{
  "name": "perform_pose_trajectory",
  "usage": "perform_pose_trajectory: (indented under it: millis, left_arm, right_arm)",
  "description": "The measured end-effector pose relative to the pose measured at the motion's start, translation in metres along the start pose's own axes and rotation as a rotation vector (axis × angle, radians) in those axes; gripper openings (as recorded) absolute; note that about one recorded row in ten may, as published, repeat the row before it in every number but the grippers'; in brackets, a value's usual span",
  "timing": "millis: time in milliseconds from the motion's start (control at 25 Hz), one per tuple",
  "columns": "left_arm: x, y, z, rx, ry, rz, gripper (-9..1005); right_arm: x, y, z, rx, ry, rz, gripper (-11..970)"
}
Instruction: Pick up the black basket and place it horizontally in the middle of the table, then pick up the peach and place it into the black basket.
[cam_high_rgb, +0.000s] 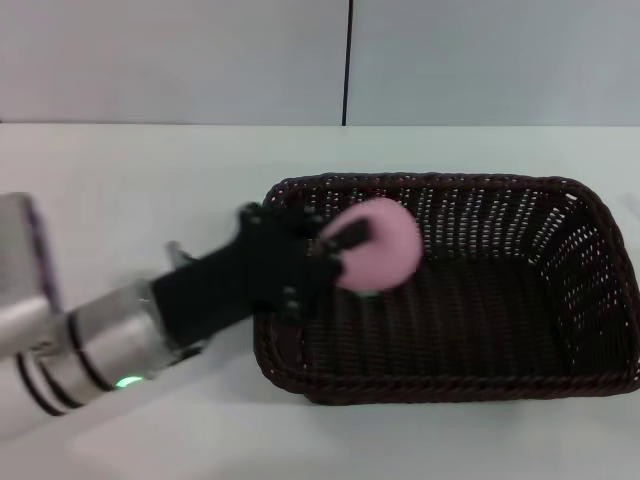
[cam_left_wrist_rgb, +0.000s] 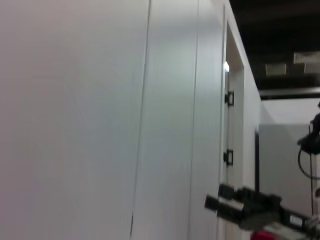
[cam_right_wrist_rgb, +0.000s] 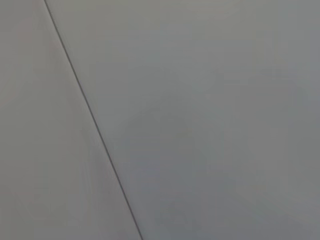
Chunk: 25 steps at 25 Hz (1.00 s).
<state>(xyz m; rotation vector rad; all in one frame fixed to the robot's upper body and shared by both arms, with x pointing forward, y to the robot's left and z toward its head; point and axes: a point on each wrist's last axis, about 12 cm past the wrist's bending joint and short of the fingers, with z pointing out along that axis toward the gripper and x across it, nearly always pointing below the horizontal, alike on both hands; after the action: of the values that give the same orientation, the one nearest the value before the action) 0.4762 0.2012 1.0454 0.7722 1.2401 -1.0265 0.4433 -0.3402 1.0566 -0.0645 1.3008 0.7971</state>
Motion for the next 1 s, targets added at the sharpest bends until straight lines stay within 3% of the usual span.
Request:
perform_pose_trajectory:
  millis: [240, 680, 720, 760, 800, 920, 1000]
  left_arm:
    - [0.014, -0.005, 0.011, -0.037, 0.069, -0.024, 174]
    - [0.014, -0.004, -0.006, -0.151, 0.032, 0.017, 439]
    - [0.014, -0.004, -0.006, -0.151, 0.032, 0.017, 519]
    - [0.012, 0.003, -0.036, -0.315, 0.007, 0.057, 600]
    - [0.011, 0.004, -0.041, -0.346, 0.001, 0.064, 680]
    - [0.008, 0.007, -0.072, -0.516, -0.029, 0.1, 778]
    - [0.005, 0.003, -0.103, -0.721, -0.06, 0.167, 844]
  right_arm:
    - [-0.001, 0.001, -0.002, -0.007, -0.007, 0.0, 578]
    - [-0.011, -0.006, -0.003, 0.036, -0.061, -0.031, 578]
    - [-0.012, -0.007, -0.006, 0.052, -0.07, -0.035, 578]
    - [-0.012, -0.008, -0.009, 0.076, -0.085, -0.042, 578]
    - [-0.01, -0.008, -0.017, 0.129, -0.12, -0.06, 578]
    - [-0.007, -0.007, -0.024, 0.184, -0.158, -0.091, 578]
    - [0.0, -0.004, -0.035, 0.304, -0.225, -0.166, 578]
